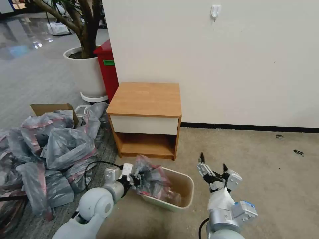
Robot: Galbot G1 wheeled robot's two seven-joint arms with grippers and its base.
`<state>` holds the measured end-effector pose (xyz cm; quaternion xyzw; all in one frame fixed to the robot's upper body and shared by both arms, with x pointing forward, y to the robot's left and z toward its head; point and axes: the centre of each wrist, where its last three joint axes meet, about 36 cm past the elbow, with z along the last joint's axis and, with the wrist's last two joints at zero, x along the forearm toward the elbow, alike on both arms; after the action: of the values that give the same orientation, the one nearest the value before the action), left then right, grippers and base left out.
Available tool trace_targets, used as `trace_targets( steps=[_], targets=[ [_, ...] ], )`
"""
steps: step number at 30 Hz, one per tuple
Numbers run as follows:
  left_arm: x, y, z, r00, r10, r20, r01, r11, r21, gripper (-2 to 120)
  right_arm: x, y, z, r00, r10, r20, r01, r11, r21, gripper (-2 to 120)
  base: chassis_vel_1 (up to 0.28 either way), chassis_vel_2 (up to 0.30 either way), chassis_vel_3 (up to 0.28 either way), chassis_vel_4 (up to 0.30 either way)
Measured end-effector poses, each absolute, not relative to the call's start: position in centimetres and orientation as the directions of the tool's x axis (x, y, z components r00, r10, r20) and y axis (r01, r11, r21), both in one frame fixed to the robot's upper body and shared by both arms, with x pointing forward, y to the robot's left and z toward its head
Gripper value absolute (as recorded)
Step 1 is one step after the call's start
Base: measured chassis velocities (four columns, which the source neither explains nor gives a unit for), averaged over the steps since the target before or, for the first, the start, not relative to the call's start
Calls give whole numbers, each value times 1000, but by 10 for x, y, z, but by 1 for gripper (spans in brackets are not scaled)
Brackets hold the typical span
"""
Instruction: Pick up the garbage bag from the table and place it over the trash can.
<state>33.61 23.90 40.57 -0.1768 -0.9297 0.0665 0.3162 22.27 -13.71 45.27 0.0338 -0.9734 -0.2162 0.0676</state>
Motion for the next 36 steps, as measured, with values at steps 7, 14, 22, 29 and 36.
trace_targets(
  steps=[7,14,22,29,36],
  targets=[
    [313,247,424,-792,354,498,289,935,-205,4,224,-150,456,-875,-447,186,-346,845,408,100,0,0,0,0],
    [298,240,449,-823,362,437,293,931,-219,4,237,-159,448,-776,-571,266,-440,793,421,100,0,0,0,0],
    [287,237,468,-831,378,409,313,924,-219,4,251,-156,438,-753,-597,275,-470,781,411,100,0,0,0,0],
    [280,234,474,-829,387,403,321,921,-223,4,260,-152,434,-731,-619,285,-496,770,400,98,0,0,0,0],
    [277,233,474,-826,392,405,320,918,-235,4,261,-151,430,-732,-619,286,-502,773,388,80,0,0,0,0]
  ],
)
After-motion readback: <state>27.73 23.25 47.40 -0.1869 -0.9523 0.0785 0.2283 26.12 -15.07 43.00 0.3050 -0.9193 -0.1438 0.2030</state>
